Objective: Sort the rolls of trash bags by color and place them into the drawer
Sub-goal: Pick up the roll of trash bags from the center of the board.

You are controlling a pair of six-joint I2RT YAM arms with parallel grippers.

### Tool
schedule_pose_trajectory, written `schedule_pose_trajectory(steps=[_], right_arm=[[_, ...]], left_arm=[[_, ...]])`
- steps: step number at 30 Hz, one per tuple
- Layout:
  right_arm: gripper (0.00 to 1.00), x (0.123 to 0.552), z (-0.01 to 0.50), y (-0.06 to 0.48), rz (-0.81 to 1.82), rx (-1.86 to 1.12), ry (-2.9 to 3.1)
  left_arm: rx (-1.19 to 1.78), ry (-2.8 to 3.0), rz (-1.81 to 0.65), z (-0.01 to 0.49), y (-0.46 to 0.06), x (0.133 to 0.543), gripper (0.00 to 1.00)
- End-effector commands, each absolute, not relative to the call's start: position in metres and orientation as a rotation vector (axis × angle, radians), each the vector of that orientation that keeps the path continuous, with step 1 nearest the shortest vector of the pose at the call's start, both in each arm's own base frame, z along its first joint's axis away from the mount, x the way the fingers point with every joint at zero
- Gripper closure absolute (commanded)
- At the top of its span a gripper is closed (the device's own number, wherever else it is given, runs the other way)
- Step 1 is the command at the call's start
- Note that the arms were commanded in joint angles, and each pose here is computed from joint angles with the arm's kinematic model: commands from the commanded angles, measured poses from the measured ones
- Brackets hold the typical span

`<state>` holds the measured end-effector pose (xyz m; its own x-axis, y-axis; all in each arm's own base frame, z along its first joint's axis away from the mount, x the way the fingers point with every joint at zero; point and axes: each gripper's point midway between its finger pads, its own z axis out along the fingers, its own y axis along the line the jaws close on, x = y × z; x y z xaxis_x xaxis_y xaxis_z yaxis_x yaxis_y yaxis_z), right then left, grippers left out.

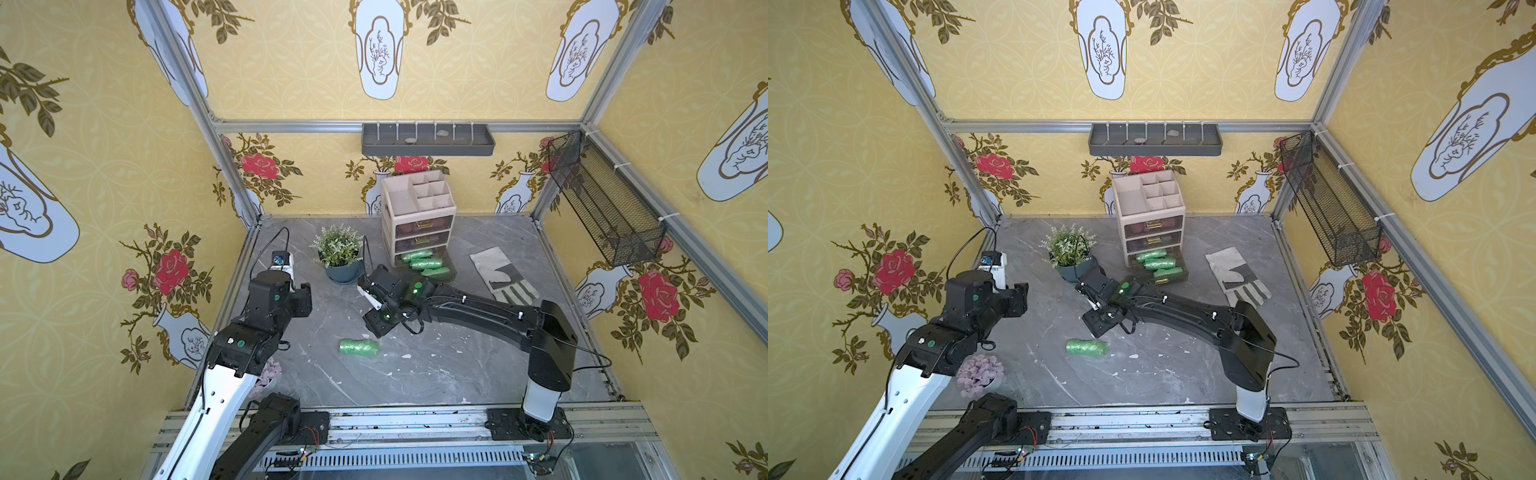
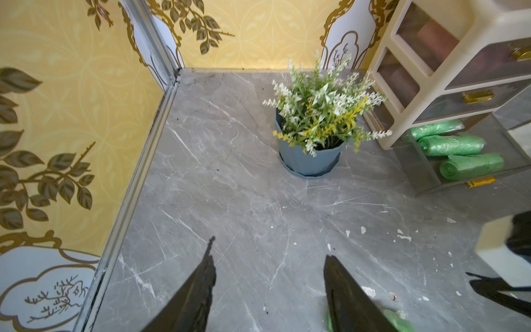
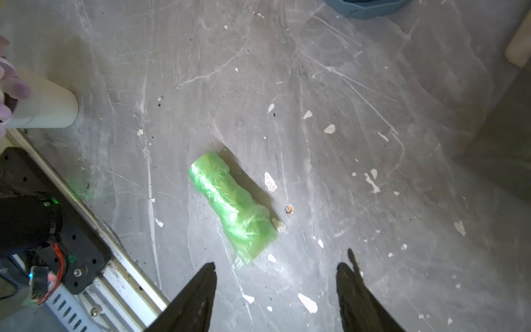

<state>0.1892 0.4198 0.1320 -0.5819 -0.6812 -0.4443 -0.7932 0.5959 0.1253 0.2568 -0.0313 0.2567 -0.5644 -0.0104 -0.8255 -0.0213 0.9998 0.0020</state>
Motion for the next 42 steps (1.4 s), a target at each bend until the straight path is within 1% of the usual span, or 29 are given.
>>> schedule_pose_trajectory(steps=[1, 9, 16, 21, 25, 30, 34, 38, 42], right_arm=[[0.33, 0.181, 0.12, 0.437, 0.506, -1.347, 2.421], [0.34, 0.171, 0.073, 0.442, 0.477, -1.467, 2.517], [0.36, 0.156, 0.058, 0.447, 0.529, -1.519, 2.54], [0.39, 0.148, 0.047, 0.446, 0.536, -1.539, 2.561], [0.42, 0.152, 0.039, 0.441, 0.479, -1.53, 2.575], [0.48, 0.153, 0.036, 0.439, 0.467, -1.523, 2.574], [0.61, 0.152, 0.034, 0.438, 0.466, -1.523, 2.581], [0.66, 0.152, 0.033, 0.437, 0.462, -1.521, 2.582], [0.74, 0.152, 0.035, 0.436, 0.462, -1.517, 2.575]], left_arm=[[-0.041, 2.181, -0.042, 0.248, -0.033, 0.257, 0.39], [-0.07, 2.191, -0.095, 0.243, -0.031, 0.26, 0.39], [-0.056, 2.204, -0.117, 0.239, -0.034, 0.26, 0.39], [-0.056, 2.21, -0.124, 0.237, -0.034, 0.26, 0.38], [-0.051, 2.218, -0.133, 0.235, -0.036, 0.261, 0.38], [-0.045, 2.225, -0.141, 0.234, -0.037, 0.262, 0.38], [-0.042, 2.232, -0.149, 0.232, -0.038, 0.262, 0.38], [-0.043, 2.234, -0.15, 0.231, -0.038, 0.263, 0.38], [-0.041, 2.237, -0.152, 0.231, -0.039, 0.263, 0.38]])
